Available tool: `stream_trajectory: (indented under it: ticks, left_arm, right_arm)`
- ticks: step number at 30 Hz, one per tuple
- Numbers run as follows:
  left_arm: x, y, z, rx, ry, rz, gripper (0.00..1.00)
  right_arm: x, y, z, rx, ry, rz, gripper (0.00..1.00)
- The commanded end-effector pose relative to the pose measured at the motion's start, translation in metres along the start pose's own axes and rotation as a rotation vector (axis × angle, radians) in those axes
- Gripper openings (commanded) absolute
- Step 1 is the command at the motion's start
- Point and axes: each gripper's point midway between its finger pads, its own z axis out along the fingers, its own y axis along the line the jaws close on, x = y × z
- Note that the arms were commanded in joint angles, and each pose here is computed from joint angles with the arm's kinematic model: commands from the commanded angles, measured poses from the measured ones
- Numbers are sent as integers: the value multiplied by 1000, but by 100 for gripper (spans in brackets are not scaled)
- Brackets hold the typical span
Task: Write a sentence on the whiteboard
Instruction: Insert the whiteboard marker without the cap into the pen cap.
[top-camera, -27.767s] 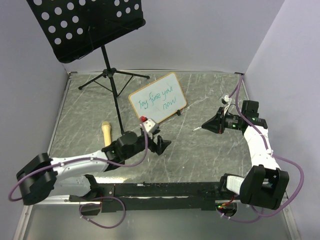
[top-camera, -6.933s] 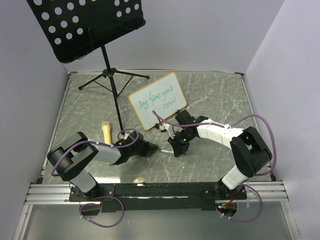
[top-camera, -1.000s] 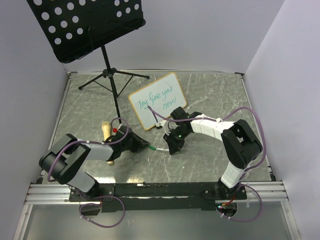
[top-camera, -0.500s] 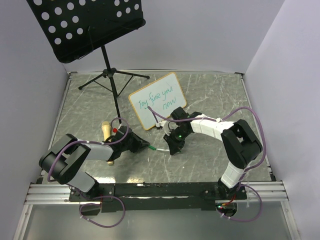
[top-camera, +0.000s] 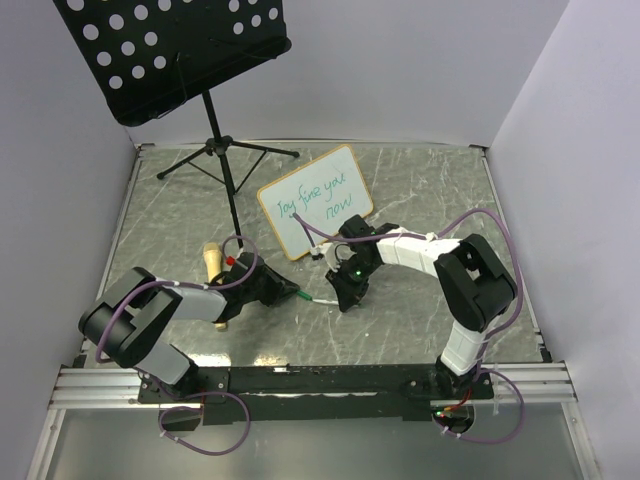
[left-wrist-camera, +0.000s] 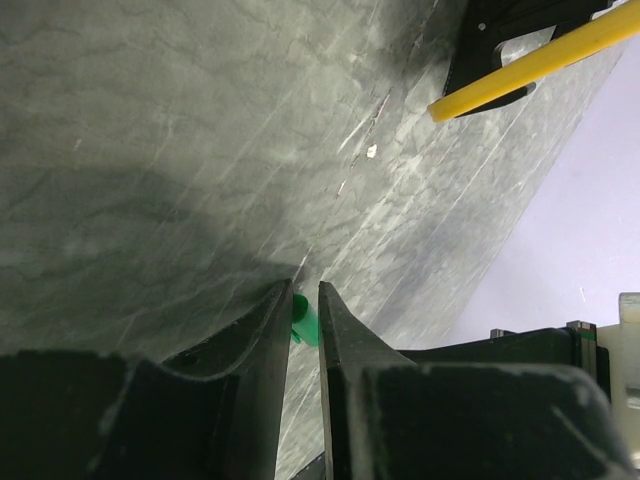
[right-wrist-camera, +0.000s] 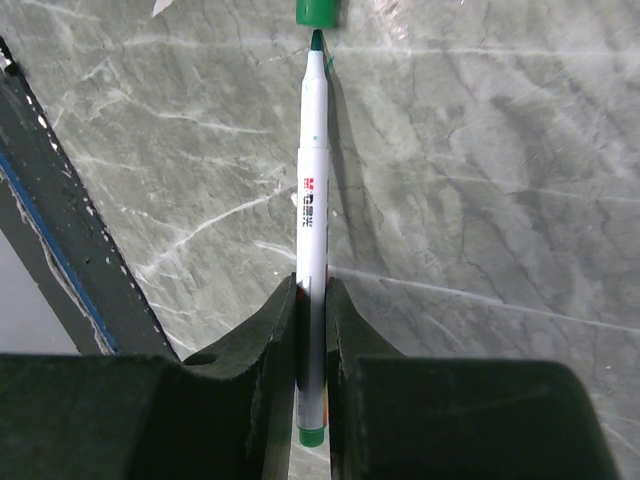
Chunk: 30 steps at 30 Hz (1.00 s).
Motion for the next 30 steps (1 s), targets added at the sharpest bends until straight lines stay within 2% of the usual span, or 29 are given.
stream_trajectory:
  ticks: [1, 30]
  left_arm:
    - [6, 34, 1, -105, 21, 4, 24]
    - [8, 42, 2, -115, 30, -5, 24]
  right_arm:
    - [-13, -2, -2, 0, -21, -3, 0]
    - [-21, 0, -14, 24, -81, -30, 0]
